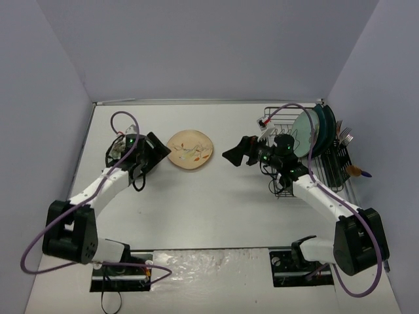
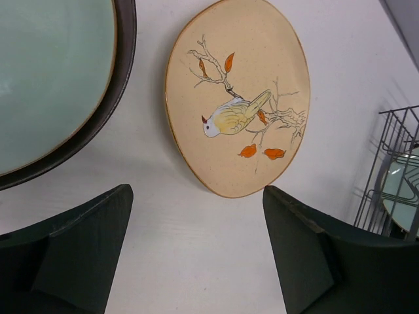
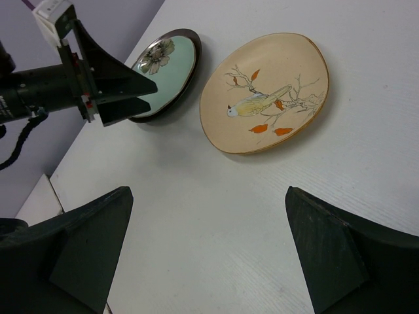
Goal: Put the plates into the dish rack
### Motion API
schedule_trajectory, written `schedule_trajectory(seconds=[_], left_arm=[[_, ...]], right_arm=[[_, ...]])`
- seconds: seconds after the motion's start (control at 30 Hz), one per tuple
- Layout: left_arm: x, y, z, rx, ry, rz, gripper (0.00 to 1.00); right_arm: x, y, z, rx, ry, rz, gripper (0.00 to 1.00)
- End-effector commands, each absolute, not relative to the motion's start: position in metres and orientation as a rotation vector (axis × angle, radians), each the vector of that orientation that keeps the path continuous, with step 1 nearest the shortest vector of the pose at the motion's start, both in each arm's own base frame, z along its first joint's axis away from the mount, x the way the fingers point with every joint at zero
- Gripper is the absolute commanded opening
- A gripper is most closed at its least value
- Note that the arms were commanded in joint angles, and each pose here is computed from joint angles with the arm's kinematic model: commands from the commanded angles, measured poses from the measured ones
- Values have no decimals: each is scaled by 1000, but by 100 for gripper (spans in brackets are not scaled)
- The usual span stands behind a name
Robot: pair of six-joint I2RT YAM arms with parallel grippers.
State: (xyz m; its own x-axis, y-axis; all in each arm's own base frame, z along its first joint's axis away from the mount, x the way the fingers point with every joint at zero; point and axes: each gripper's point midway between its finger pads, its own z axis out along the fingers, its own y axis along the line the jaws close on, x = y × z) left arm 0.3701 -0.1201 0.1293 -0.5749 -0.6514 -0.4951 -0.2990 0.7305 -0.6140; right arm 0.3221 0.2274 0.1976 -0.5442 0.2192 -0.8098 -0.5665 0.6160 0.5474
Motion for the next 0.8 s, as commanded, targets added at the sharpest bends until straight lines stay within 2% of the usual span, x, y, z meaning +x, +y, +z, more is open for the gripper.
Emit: schedule_trajectory(seconds=[0.0, 0.3, 0.47, 0.77], left_arm=[[414, -146, 151, -730, 2064, -705, 78], [429, -179, 107, -793, 2145, -717, 75], [431, -176, 83, -855, 2165, -670, 65], [434, -175, 50, -967, 2174, -611, 39]], right_arm=[[322, 232, 239, -341, 1760, 1041, 100], [315, 229, 241, -342, 1762, 1031, 100], [313, 228, 241, -345, 1762, 1029, 100], [307, 225, 242, -348, 1761, 1017, 100]])
